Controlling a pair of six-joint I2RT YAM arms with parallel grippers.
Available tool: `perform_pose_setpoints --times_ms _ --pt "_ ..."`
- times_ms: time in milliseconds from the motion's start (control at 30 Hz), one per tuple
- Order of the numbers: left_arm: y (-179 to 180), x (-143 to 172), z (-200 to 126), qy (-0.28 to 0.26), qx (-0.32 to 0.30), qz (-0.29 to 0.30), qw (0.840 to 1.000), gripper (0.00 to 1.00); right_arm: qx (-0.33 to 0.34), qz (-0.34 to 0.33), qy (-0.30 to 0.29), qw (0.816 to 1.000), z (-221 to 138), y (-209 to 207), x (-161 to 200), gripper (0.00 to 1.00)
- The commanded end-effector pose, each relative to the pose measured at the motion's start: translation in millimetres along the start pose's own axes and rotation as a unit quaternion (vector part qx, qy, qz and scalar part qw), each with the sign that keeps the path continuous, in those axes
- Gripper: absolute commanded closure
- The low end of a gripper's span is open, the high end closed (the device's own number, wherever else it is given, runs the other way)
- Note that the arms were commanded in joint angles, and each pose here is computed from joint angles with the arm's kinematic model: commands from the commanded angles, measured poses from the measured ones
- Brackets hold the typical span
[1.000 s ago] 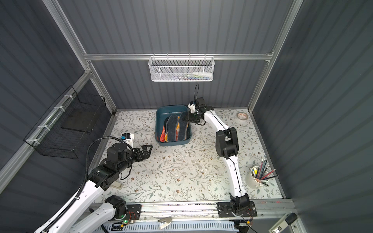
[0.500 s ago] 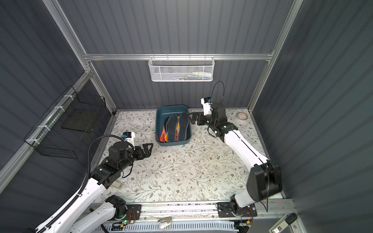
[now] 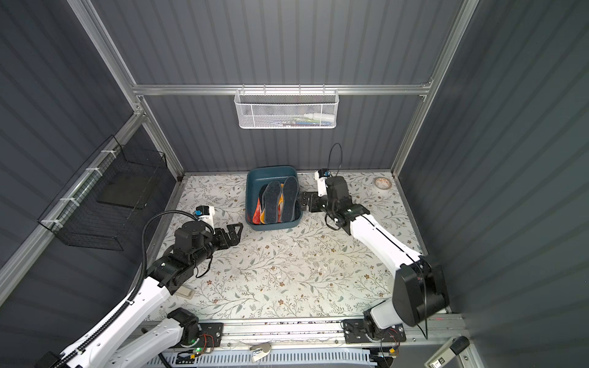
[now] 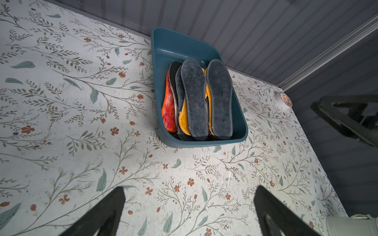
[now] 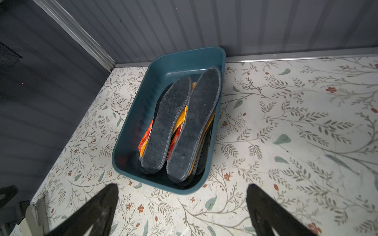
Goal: Put the insoles into the storage box
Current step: Adjust the insole in the storage box.
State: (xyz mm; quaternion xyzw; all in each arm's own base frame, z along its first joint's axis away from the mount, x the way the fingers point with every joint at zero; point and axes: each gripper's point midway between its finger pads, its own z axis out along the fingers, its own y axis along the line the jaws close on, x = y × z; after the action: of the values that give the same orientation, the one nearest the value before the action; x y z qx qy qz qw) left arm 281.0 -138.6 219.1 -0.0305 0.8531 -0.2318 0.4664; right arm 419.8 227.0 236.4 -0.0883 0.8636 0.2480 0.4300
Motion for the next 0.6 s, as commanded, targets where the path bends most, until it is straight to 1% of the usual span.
perform_pose_setpoints --times_ms 0,100,200,400,567 --pt "0.5 -10.4 -10.3 -0.022 -0.003 0.0 1.0 0.0 0.037 -0.001 0.064 0.997 27.3 -1.3 7.6 0.01" --pt "3.0 -9.9 -14.2 -0.023 -0.008 -0.001 1.0 0.0 0.054 -0.01 0.104 0.993 57.1 -2.0 14.8 0.01" --pt "3.5 -9.9 -15.6 -0.023 -0.009 -0.001 1.0 0.0 0.048 -0.017 0.119 0.992 85.6 1.1 22.1 0.01" --pt "4.7 -6.7 -11.9 -0.015 -0.012 -0.002 1.0 0.0 0.031 -0.043 0.133 0.99 123.6 12.4 30.9 0.01" --pt "3.9 -7.9 -10.7 -0.015 -0.012 -0.001 1.0 0.0 0.026 -0.05 0.15 0.987 150.7 11.1 39.9 0.01"
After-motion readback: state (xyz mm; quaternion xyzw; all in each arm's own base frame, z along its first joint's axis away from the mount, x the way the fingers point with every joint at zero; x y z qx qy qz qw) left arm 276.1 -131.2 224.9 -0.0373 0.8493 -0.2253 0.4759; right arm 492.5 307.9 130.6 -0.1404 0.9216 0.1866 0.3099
